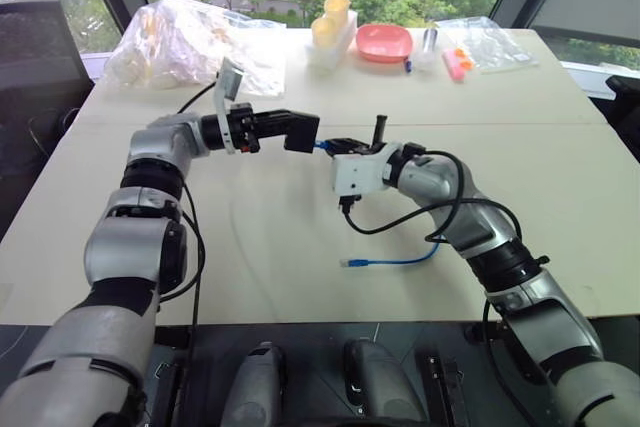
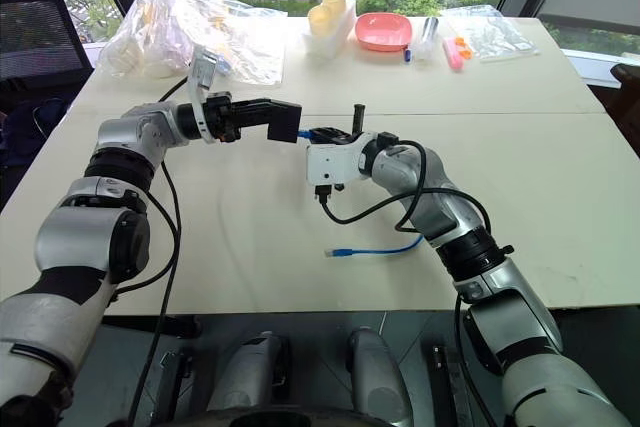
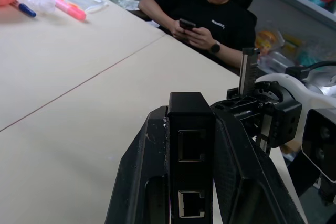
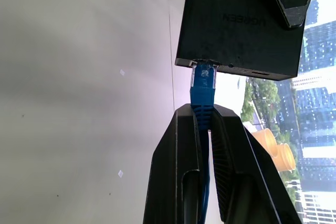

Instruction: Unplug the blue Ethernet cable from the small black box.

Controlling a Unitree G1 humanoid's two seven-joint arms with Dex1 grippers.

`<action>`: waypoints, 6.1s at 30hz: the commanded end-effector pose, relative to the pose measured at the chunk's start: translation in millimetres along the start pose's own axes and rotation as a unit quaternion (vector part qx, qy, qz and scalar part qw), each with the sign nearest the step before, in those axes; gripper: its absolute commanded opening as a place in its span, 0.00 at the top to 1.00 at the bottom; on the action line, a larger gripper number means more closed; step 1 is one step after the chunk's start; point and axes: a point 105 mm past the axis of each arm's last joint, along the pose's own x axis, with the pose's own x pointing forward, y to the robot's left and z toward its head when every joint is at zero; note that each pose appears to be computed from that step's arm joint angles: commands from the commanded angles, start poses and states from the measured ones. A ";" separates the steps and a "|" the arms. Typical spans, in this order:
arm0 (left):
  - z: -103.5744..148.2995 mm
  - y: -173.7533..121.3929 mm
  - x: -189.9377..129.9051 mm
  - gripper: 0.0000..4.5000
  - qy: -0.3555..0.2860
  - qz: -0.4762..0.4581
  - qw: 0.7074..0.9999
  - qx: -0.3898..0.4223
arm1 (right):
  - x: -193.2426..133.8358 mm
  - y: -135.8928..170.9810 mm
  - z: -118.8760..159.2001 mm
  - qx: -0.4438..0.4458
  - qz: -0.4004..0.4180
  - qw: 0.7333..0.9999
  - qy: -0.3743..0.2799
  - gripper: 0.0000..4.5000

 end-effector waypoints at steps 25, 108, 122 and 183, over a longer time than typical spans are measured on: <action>57.2 -50.1 -58.7 0.89 -0.088 -0.105 0.990 -0.031 | -35.1 -11.8 65.8 0.781 -0.004 0.574 -0.246 0.01; 68.7 -50.2 -74.9 0.89 -0.104 -0.067 0.992 -0.022 | -61.8 -8.5 1.3 0.806 -0.081 0.549 -0.207 0.75; 64.4 -54.7 -68.0 0.89 -0.102 -0.086 0.991 -0.032 | -34.5 -19.6 51.3 0.802 -0.001 0.529 -0.278 0.59; 72.5 -49.0 -74.7 0.89 -0.143 -0.066 0.986 -0.050 | -74.7 -18.3 -30.3 0.842 -0.141 0.467 -0.228 1.00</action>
